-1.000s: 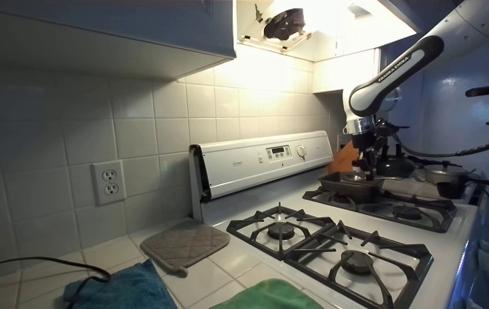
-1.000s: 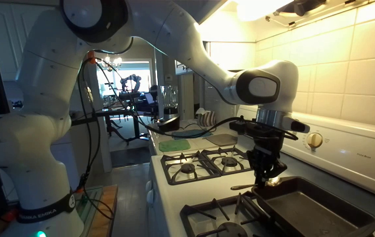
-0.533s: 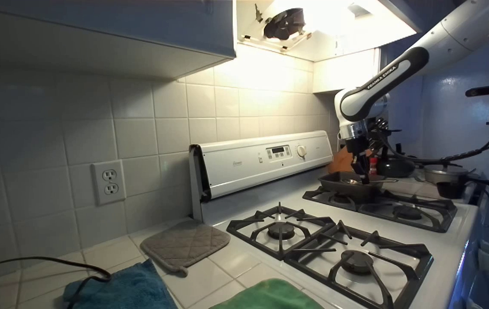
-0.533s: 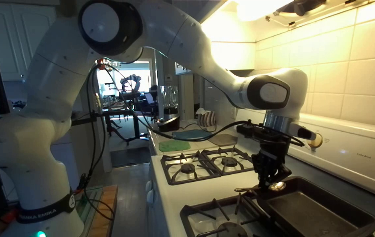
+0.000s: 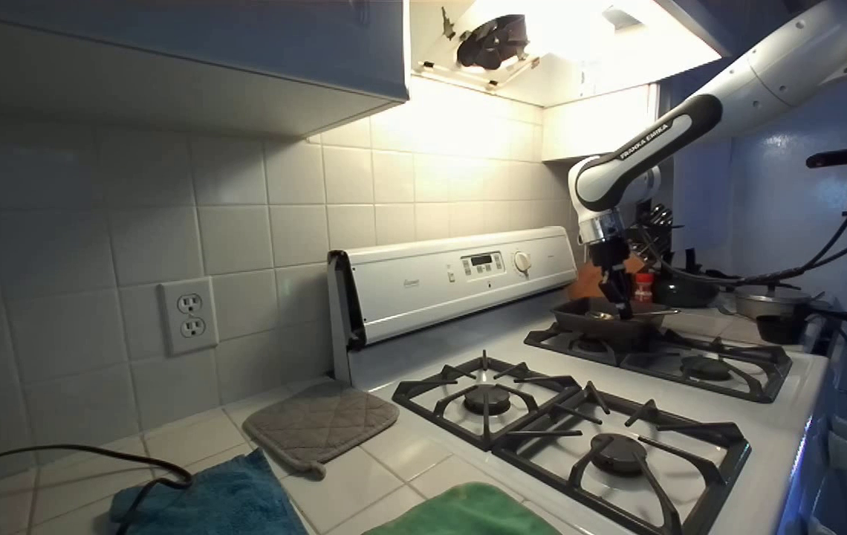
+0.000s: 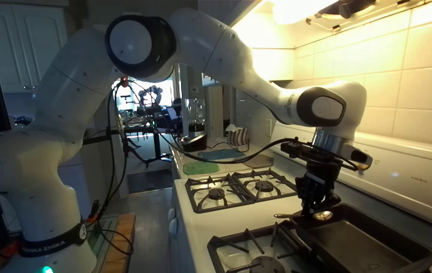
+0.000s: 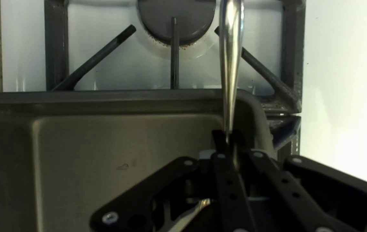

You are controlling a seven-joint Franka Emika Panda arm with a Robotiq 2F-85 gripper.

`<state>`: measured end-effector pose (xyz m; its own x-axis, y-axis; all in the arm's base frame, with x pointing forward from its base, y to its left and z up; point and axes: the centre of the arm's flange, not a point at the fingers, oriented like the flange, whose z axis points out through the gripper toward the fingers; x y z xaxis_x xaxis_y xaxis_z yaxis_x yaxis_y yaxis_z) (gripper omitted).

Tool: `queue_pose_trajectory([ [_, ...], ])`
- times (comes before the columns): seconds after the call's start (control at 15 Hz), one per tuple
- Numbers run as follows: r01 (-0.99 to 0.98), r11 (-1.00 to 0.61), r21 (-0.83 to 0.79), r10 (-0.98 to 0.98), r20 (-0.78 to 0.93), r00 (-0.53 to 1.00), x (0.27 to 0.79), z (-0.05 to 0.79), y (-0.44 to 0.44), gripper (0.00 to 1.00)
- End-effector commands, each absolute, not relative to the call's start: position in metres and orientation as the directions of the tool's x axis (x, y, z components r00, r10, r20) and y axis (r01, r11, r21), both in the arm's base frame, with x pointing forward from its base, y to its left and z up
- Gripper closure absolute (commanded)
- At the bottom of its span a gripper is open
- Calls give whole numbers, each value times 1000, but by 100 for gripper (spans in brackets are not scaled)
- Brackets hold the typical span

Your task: Put the baking tray on the stove, then place the spoon in it

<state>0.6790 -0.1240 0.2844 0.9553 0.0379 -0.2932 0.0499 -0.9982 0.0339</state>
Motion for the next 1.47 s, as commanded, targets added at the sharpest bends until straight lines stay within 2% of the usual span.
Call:
queue_pose_trajectory([
  [0.0, 10, -1000, 12, 6, -313, 950, 704, 285, -124, 98],
  [0.53, -62, -998, 34, -70, -363, 929, 708, 279, -122, 98],
  [1.4, -236, -971, 20, -229, -338, 913, 688, 274, -133, 98],
])
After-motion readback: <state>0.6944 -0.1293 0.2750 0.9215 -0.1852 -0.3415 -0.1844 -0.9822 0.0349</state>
